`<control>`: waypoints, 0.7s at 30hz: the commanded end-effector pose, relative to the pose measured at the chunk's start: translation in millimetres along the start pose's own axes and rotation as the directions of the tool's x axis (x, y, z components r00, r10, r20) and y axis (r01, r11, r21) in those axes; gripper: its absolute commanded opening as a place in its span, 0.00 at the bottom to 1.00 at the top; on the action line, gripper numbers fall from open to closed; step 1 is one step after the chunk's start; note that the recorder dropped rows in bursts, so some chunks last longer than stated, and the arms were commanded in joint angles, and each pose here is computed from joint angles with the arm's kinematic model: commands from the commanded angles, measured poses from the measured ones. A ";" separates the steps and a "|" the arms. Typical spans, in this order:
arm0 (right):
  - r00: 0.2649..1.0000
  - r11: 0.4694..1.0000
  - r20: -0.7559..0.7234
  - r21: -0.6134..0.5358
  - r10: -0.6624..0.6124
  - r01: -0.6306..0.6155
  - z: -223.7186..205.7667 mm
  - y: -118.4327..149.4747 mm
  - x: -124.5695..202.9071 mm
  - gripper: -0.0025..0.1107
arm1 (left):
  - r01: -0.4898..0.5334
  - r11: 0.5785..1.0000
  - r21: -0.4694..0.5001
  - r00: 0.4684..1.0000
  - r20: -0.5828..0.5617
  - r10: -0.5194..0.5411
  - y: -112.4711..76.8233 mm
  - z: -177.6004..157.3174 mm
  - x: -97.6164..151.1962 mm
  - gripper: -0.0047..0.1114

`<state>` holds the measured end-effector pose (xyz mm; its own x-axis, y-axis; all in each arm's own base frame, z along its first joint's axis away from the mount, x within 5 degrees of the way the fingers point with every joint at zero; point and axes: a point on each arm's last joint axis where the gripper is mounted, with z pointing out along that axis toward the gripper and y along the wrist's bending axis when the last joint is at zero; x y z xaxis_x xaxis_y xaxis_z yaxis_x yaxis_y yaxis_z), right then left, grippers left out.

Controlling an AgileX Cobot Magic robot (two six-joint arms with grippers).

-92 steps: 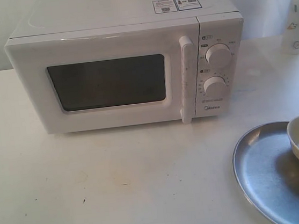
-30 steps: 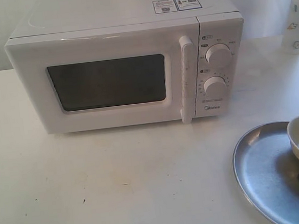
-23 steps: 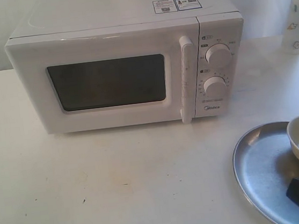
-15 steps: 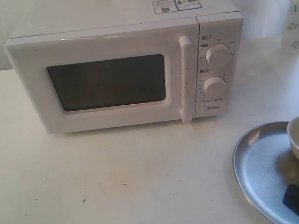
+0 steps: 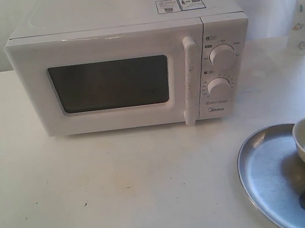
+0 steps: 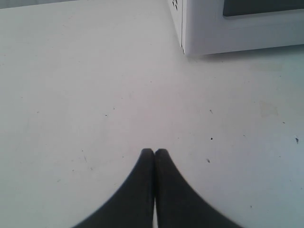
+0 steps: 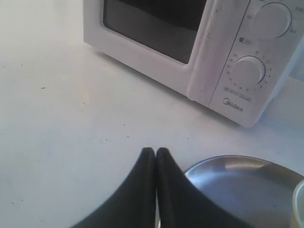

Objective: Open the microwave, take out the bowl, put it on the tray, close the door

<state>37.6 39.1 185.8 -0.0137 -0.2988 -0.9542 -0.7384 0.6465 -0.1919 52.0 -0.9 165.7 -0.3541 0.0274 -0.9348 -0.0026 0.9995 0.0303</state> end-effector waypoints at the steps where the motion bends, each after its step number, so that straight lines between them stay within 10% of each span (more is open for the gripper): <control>1: 1.000 0.997 -0.018 0.080 -0.018 0.019 -0.1 -4.5 2.3 0.02 | 0.010 1.000 0.010 1.000 0.002 -0.010 -0.7 -0.5 -0.7 0.04; 21: 0.970 0.863 -0.009 0.458 0.244 -0.213 -6.2 -24.6 8.2 0.02 | 0.010 1.000 0.010 1.000 0.002 -0.010 -0.7 -0.5 -0.7 0.04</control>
<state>50.8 18.5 185.0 -0.1984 -0.1482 -0.9688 -0.3627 0.9294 -0.0679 52.0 -0.9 165.7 -0.3541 0.0274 -0.9348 -0.0026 0.9995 0.0303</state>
